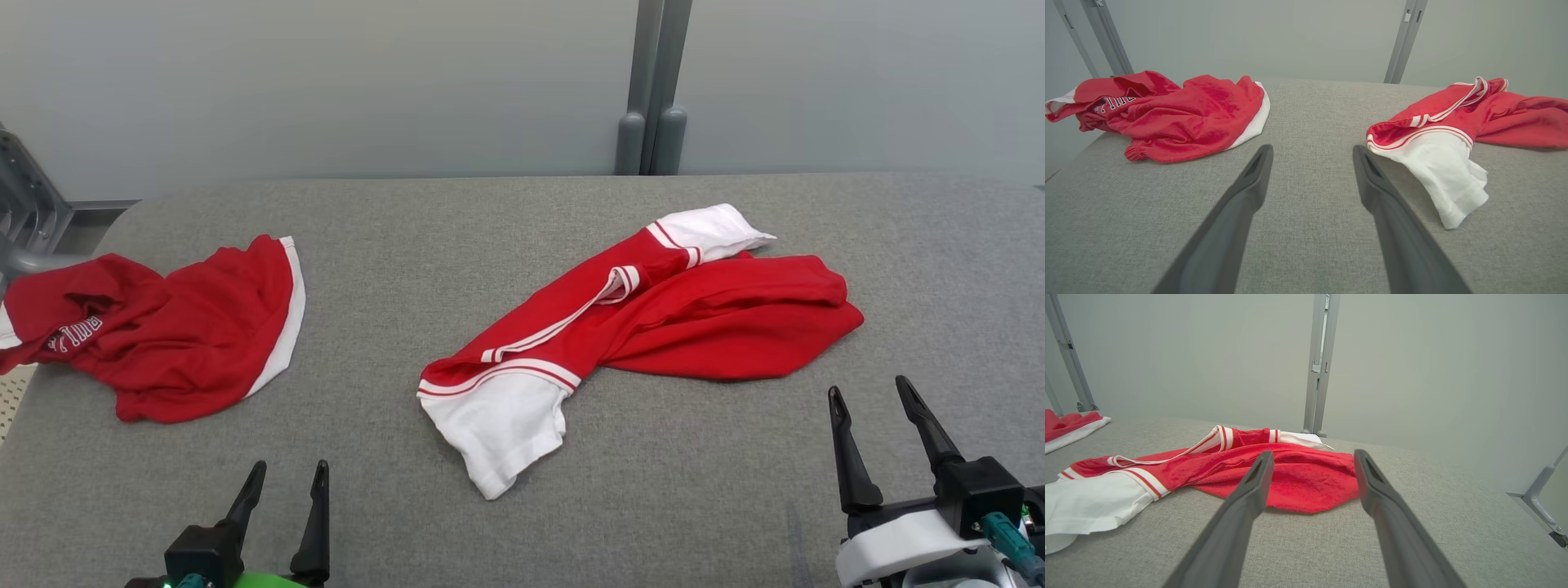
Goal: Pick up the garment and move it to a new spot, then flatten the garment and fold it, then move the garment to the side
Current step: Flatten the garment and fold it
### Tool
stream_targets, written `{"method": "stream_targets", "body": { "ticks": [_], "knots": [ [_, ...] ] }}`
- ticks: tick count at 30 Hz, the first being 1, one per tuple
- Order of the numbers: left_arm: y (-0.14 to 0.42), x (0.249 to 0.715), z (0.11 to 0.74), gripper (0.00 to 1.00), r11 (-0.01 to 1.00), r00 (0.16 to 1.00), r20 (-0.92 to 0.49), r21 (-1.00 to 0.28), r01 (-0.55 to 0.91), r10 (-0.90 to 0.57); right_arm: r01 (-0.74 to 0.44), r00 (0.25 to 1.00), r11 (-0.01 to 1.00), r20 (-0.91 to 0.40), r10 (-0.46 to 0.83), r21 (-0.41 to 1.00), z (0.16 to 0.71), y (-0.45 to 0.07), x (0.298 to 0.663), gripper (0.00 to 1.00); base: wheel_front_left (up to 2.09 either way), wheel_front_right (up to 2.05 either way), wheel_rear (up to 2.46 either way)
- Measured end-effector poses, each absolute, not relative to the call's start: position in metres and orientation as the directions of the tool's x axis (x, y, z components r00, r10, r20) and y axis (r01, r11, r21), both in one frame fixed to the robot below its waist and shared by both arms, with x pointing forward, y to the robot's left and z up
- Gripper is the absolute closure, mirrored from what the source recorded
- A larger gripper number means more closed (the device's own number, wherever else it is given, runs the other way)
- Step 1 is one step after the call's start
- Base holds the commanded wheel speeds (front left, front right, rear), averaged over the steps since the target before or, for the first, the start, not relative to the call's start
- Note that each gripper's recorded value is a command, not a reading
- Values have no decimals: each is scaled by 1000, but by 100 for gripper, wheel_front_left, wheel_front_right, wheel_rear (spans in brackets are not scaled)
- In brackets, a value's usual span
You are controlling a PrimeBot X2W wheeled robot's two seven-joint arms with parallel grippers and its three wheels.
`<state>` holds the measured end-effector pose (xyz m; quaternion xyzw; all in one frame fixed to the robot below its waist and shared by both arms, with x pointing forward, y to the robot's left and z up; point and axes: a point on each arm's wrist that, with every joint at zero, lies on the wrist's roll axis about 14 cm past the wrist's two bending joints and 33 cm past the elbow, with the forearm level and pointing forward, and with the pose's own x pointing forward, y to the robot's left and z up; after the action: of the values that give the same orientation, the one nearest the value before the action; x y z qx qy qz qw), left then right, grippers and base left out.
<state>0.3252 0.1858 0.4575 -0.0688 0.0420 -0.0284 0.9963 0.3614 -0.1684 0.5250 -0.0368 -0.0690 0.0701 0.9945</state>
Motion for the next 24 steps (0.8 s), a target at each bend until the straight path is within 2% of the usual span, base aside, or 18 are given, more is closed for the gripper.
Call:
{"method": "stream_targets", "body": {
  "ticks": [24],
  "knots": [
    [187, 322, 448, 0, 987, 991, -102, -141, 76, -91, -51, 997, 996, 55, 55, -74, 500, -199, 353, 0, 0, 0, 0]
  ]
}}
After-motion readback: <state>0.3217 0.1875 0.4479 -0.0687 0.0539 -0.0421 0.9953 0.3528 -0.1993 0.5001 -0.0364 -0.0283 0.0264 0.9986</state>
